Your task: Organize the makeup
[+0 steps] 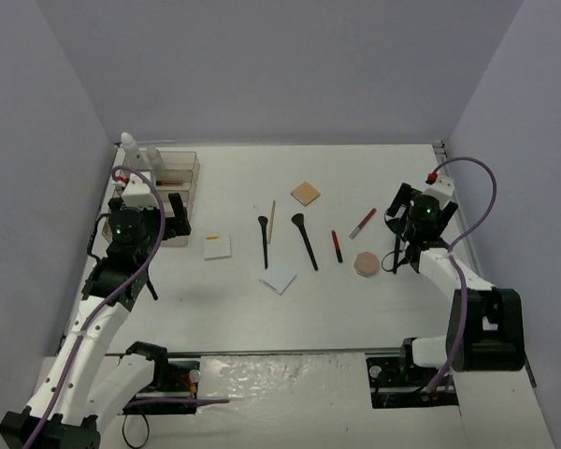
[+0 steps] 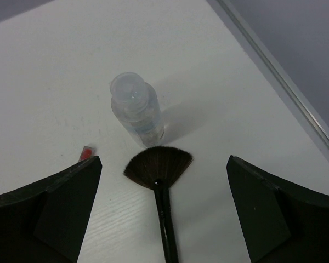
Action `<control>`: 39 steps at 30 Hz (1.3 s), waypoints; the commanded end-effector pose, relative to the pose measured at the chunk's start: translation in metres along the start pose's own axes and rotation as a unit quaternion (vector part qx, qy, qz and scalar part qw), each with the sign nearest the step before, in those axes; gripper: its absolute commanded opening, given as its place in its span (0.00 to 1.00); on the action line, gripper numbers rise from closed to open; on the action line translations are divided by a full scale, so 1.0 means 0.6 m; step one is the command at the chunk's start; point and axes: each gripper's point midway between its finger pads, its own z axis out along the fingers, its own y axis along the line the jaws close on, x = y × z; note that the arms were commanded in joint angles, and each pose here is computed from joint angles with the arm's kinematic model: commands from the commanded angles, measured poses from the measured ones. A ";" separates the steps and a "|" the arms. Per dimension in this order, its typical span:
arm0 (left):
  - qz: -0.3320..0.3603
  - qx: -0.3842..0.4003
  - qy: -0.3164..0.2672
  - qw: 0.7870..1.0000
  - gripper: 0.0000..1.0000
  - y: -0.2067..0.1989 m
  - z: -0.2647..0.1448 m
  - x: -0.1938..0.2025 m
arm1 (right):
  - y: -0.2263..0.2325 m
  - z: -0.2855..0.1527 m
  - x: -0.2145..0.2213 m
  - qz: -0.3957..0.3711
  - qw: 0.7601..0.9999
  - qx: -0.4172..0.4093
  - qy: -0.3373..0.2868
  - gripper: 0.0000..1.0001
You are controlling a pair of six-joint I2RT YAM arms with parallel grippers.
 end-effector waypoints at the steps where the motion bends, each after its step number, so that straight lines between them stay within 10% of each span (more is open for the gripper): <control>1: 0.033 -0.008 -0.023 0.999 0.97 0.005 -0.009 -0.021 | 0.048 0.048 -0.058 -0.028 0.995 -0.075 -0.058 0.94; 39: 0.040 -0.032 -0.010 0.999 0.97 0.019 -0.009 -0.018 | 0.073 0.148 -0.004 -0.089 0.980 -0.172 0.033 0.70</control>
